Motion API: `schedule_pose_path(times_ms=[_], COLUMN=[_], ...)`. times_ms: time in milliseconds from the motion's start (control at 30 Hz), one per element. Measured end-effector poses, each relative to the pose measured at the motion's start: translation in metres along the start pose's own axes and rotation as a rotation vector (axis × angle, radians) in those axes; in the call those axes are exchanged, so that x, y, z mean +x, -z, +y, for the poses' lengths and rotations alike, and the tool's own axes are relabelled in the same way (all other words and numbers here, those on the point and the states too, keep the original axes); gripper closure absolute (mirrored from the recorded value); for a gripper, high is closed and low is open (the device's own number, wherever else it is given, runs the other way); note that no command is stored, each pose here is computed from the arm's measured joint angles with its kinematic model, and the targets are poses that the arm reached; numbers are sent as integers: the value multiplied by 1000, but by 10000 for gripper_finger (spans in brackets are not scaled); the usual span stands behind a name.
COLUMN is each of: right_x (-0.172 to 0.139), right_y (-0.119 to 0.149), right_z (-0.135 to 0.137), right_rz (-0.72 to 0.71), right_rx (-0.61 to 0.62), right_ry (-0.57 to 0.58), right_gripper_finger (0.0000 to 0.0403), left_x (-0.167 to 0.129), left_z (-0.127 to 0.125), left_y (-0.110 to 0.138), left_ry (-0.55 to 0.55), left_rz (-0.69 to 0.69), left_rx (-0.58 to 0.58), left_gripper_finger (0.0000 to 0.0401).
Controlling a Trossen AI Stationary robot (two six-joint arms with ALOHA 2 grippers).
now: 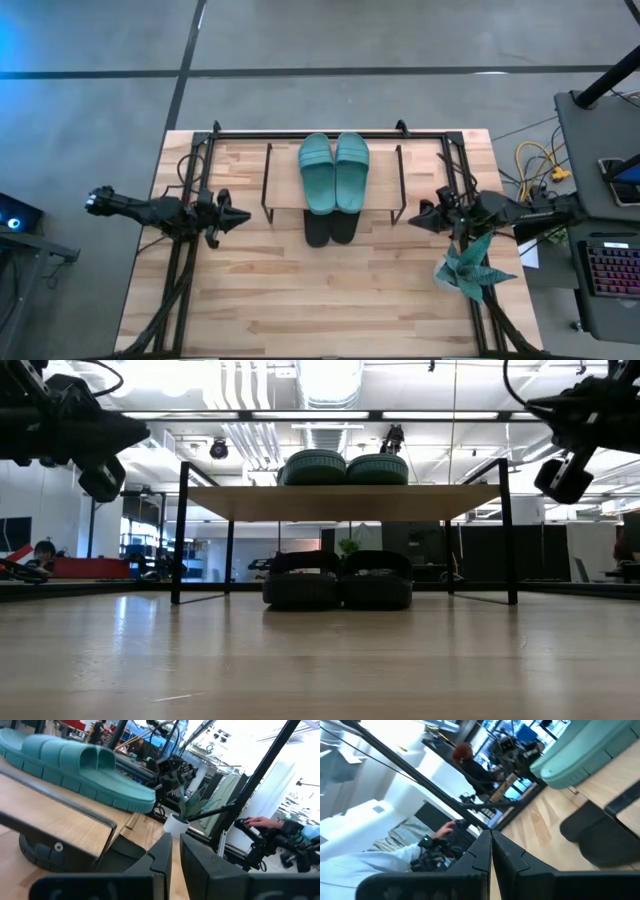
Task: Pick and place slides into the shelf
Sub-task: Return to Home Position
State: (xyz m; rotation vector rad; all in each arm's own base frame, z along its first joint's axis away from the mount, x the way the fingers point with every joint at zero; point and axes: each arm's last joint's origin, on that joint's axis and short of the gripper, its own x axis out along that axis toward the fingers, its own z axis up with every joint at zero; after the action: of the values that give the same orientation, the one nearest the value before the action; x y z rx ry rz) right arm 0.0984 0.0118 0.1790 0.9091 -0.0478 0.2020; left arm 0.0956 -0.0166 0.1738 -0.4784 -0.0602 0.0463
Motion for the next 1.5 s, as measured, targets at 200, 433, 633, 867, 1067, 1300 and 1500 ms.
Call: schedule_pose_path(times_ms=[200, 433, 633, 867, 1067, 1300, 1500], right_x=[-3, -3, -3, -3, -3, -3, -3], right_y=[-3, -4, -5, -6, -6, -6, -6], right_z=[3, 2, 1, 0, 0, 0, 0], right_rz=[-31, -46, -60, -63, -62, -62, -61], right_rx=[-3, -6, -8, -9, -9, -9, -9], right_ry=[-37, -19, -8, -6, -6, -5, -4], right_gripper_finger=[394, 394, 394, 394, 394, 394, 394], left_x=[1, 1, 1, 1, 1, 1, 1], left_z=[1, 1, 1, 2, 2, 2, 2], left_y=[3, 3, 3, 3, 3, 3, 4], left_ry=[1, -1, -1, -1, -1, -1, -1], left_rz=[5, 0, 0, 0, 0, 0, 0], left_rx=[1, 0, 1, 1, 1, 0, 1], left_gripper_finger=[379, 379, 379, 379, 379, 379, 379])
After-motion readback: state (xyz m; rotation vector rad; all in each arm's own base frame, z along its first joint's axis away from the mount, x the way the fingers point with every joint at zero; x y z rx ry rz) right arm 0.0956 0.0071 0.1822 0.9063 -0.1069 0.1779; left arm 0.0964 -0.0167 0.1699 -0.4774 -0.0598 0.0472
